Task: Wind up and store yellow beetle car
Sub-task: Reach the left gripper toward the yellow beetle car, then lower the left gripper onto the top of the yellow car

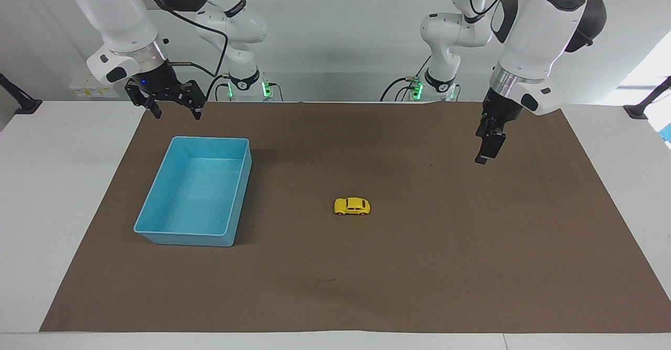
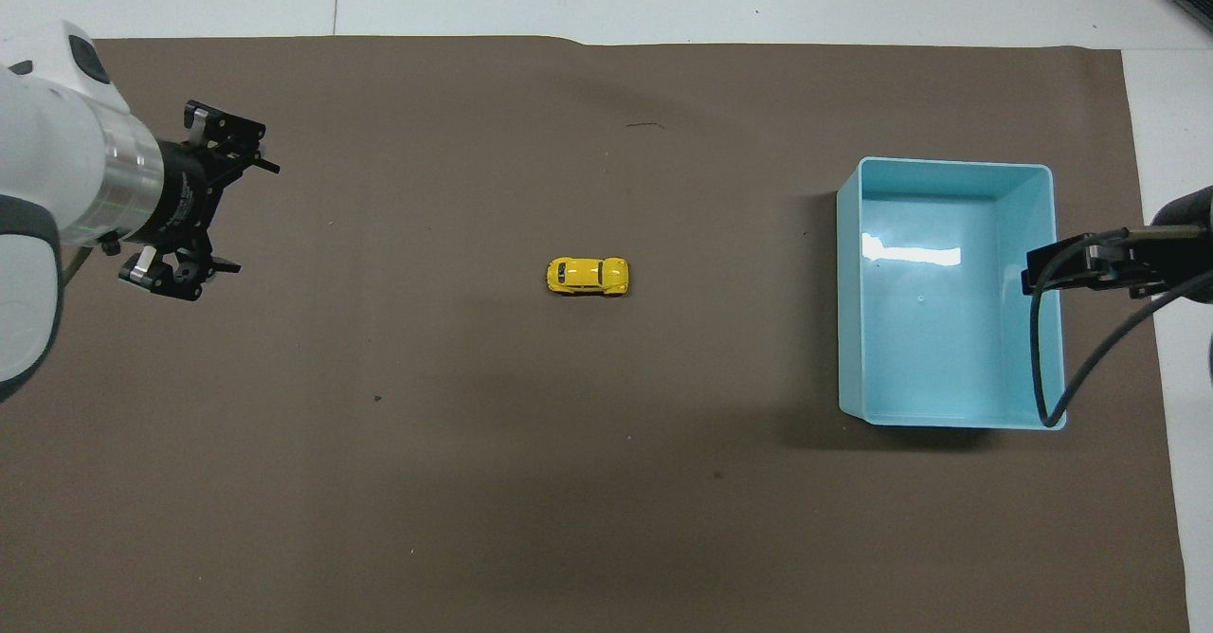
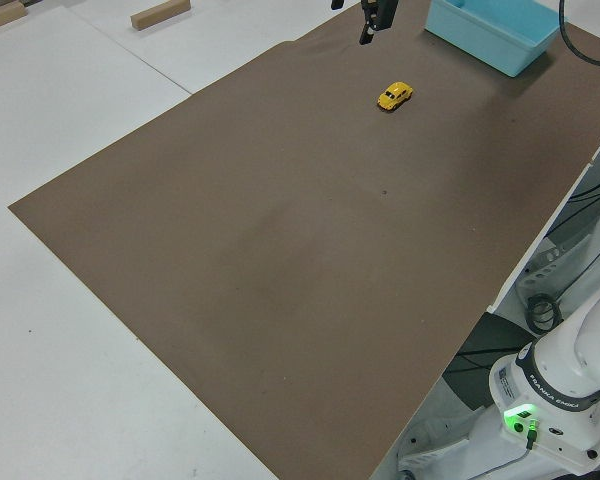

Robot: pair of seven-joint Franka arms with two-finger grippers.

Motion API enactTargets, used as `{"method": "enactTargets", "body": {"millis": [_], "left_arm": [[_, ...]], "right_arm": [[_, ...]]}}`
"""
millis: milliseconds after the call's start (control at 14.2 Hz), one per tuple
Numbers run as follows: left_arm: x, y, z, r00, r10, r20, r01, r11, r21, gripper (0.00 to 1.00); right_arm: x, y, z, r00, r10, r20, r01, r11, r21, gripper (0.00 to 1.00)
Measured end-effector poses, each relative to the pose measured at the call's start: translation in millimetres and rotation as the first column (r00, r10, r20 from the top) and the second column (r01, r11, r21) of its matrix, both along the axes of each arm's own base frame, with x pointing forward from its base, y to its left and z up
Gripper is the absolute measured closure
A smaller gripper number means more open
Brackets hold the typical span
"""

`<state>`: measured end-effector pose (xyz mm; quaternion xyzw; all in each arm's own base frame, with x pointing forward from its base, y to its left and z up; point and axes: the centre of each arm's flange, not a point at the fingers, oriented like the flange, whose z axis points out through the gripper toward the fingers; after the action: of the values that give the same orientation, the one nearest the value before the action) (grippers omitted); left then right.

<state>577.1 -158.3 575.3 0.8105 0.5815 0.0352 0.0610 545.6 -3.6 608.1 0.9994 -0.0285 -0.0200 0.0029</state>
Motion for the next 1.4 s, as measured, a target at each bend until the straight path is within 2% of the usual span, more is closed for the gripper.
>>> {"method": "enactTargets", "body": {"millis": [281,492,983,1404], "left_arm": [[7,-30,-33,0.985,0.166,-0.053,-0.167,0.986,-0.008,0.00],[14,-52,-50,0.965,0.254,-0.064,-0.256,0.967,-0.018,0.00],[20,-112,-105,0.932,0.349,-0.099,-0.349,0.937,0.022,0.00],[24,-124,-112,0.925,0.369,-0.092,-0.369,0.929,0.010,0.00]], "right_arm": [[0.0,0,0,1.000,0.000,0.000,0.000,1.000,0.000,0.00],[0.0,0,0,1.000,0.000,0.000,0.000,1.000,0.000,0.00],[0.0,0,0,1.000,0.000,0.000,0.000,1.000,0.000,0.00],[0.0,0,0,1.000,0.000,0.000,0.000,1.000,0.000,0.00]]}}
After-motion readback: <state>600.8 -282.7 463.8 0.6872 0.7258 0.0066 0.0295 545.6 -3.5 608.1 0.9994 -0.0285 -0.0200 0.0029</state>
